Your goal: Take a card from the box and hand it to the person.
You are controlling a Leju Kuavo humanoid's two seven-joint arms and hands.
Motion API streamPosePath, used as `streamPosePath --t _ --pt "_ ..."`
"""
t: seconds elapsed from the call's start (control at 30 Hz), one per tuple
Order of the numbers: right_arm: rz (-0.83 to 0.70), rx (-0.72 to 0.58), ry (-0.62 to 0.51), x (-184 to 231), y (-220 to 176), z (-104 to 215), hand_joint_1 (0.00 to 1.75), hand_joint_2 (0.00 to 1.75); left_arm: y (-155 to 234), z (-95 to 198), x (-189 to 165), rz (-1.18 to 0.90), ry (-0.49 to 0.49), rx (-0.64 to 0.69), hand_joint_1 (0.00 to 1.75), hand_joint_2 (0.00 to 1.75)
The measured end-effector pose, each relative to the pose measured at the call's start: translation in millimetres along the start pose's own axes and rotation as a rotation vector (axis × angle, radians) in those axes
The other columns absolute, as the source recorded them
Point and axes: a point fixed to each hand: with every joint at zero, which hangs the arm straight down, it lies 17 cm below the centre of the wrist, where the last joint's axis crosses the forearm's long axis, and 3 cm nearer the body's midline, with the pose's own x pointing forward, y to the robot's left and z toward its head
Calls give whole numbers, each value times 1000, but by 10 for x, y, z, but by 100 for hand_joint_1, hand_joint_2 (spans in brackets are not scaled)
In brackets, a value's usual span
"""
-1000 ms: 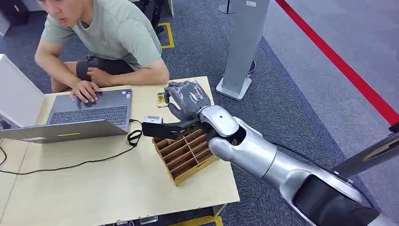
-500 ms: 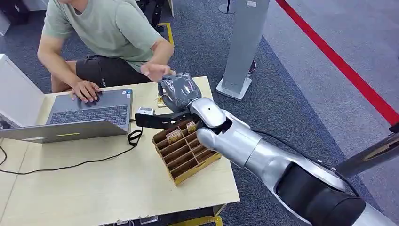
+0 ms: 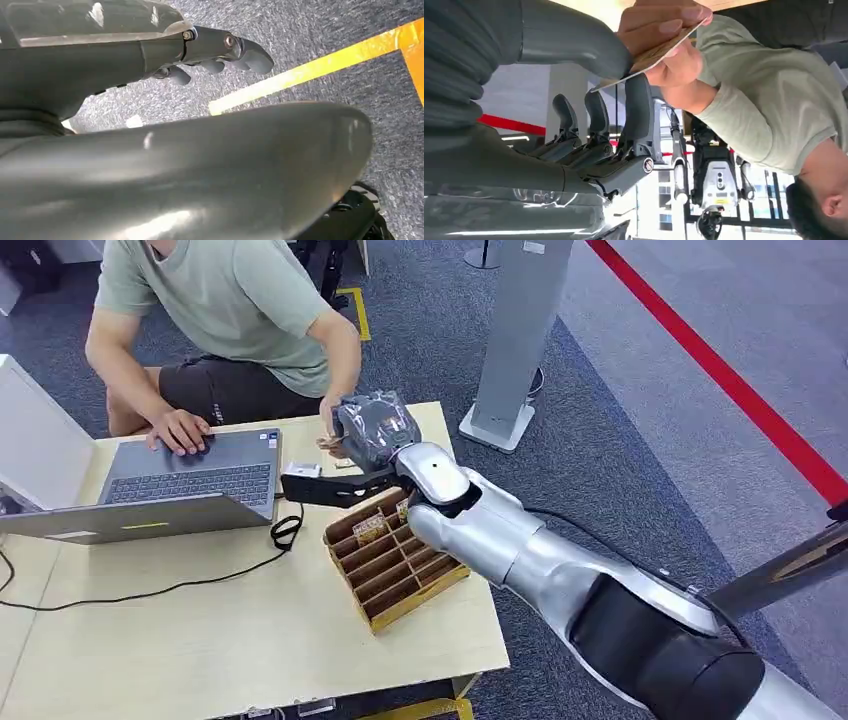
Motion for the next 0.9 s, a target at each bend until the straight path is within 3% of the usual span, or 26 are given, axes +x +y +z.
streamPosePath --t 0.03,0.6,0.8,0.9 --pt "2 2 3 -13 13 0 0 175 -1 0 0 0 0 0 0 0" --pt "8 14 28 -127 94 12 0 175 0 0 -12 -27 5 1 0 0" --pt "-109 -4 6 -6 33 109 0 175 -5 -2 -73 8 14 5 0 0" --pt "-286 16 -12 63 50 253 0 175 -4 -3 -103 31 21 8 0 0"
